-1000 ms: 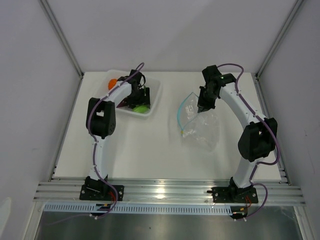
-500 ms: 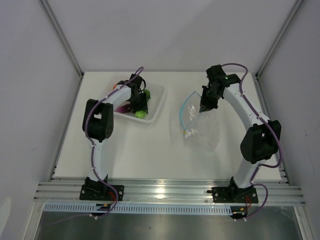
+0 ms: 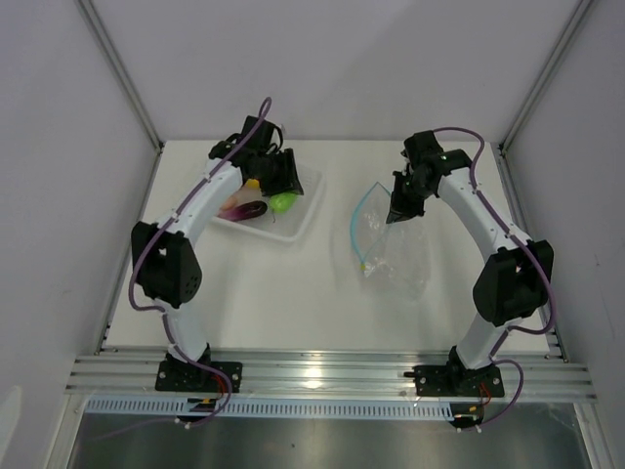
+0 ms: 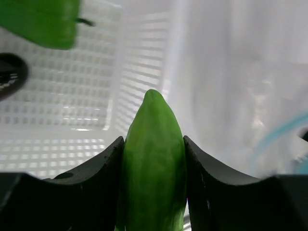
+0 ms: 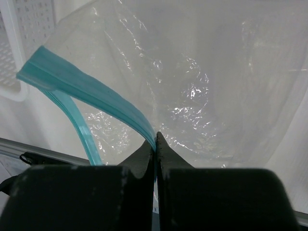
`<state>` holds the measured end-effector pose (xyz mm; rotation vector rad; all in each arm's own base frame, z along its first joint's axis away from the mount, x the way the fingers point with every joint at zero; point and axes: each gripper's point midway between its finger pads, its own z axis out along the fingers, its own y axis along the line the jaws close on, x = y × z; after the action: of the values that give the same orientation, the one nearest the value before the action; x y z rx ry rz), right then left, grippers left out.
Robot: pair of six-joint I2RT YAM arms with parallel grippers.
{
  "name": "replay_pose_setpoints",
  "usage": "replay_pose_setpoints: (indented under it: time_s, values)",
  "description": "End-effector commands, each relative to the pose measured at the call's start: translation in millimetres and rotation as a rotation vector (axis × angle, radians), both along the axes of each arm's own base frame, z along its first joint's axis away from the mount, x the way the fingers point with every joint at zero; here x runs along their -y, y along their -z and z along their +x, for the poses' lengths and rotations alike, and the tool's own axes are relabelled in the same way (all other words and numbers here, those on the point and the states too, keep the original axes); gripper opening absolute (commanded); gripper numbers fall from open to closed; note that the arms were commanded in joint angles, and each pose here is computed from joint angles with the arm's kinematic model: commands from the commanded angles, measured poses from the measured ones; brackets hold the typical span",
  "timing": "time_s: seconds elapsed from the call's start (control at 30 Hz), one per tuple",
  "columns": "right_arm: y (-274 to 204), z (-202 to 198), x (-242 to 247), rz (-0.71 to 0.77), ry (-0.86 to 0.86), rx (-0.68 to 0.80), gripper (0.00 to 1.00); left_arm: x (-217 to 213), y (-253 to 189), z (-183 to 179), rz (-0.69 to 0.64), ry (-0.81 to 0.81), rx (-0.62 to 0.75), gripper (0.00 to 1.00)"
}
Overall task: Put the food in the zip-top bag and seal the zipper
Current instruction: Pick up the fake vegetable from the bin, then place the fake vegetable in the zipper food storage bag.
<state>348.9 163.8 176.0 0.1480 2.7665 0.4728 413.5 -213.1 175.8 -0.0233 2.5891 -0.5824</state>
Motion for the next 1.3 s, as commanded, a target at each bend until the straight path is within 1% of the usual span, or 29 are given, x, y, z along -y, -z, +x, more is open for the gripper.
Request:
replay_pose_setpoints:
  time_s: [0.0, 0.07, 0.1, 0.2, 0.33, 0.4, 0.53, 0.7, 0.77, 0.8, 0.83, 0.97, 1.0, 1.07, 1.1, 1.2, 1.27]
  values:
    - [-14, -4, -11, 0.053, -0.033, 0.047, 0.0, 56, -75, -38, -0.196, 0.183, 0.099, 0.01]
    - [-12, -7, -15, 0.058, -0.04, 0.044, 0.0, 82, -89, -63, -0.301, 0.284, 0.097, 0.01]
    - [-12, -8, -20, 0.061, -0.053, 0.048, 0.0, 100, -107, -75, -0.367, 0.33, 0.136, 0.01]
    - [-14, -10, -23, 0.07, -0.06, 0.049, 0.0, 132, -124, -104, -0.468, 0.43, 0.141, 0.01]
    - [-22, -12, -26, 0.107, -0.057, 0.053, 0.0, 156, -120, -127, -0.53, 0.494, 0.084, 0.01]
    - [-25, -13, -28, 0.124, -0.058, 0.052, 0.0, 162, -107, -137, -0.535, 0.492, 0.03, 0.01]
    - [-32, -16, -31, 0.168, -0.051, 0.043, 0.0, 167, -89, -149, -0.513, 0.493, -0.016, 0.01]
    - [-46, -22, -36, 0.225, -0.051, 0.049, 0.0, 168, -66, -143, -0.462, 0.451, -0.065, 0.01]
    - [-49, -24, -37, 0.24, -0.05, 0.045, 0.0, 173, -71, -139, -0.475, 0.455, -0.066, 0.01]
    - [-49, -25, -38, 0.244, -0.051, 0.043, 0.0, 177, -63, -137, -0.469, 0.455, -0.087, 0.01]
    - [-51, -26, -40, 0.256, -0.059, 0.039, 0.0, 181, -71, -132, -0.479, 0.46, -0.073, 0.02]
    - [-55, -28, -41, 0.269, -0.064, 0.04, 0.0, 182, -58, -118, -0.414, 0.397, -0.127, 0.01]
    - [-56, -29, -41, 0.27, -0.065, 0.041, 0.0, 183, -62, -114, -0.407, 0.382, -0.123, 0.01]
    - [-57, -30, -43, 0.278, -0.072, 0.036, 0.0, 183, -52, -104, -0.378, 0.342, -0.128, 0.01]
    - [-57, -30, -43, 0.281, -0.075, 0.034, 0.0, 183, -56, -100, -0.366, 0.326, -0.117, 0.01]
    - [-57, -30, -44, 0.295, -0.071, 0.022, 0.0, 179, -41, -86, -0.309, 0.266, -0.102, 0.01]
    - [-58, -30, -46, 0.313, -0.07, 0.012, 0.0, 179, -43, -81, -0.311, 0.235, -0.08, 0.01]
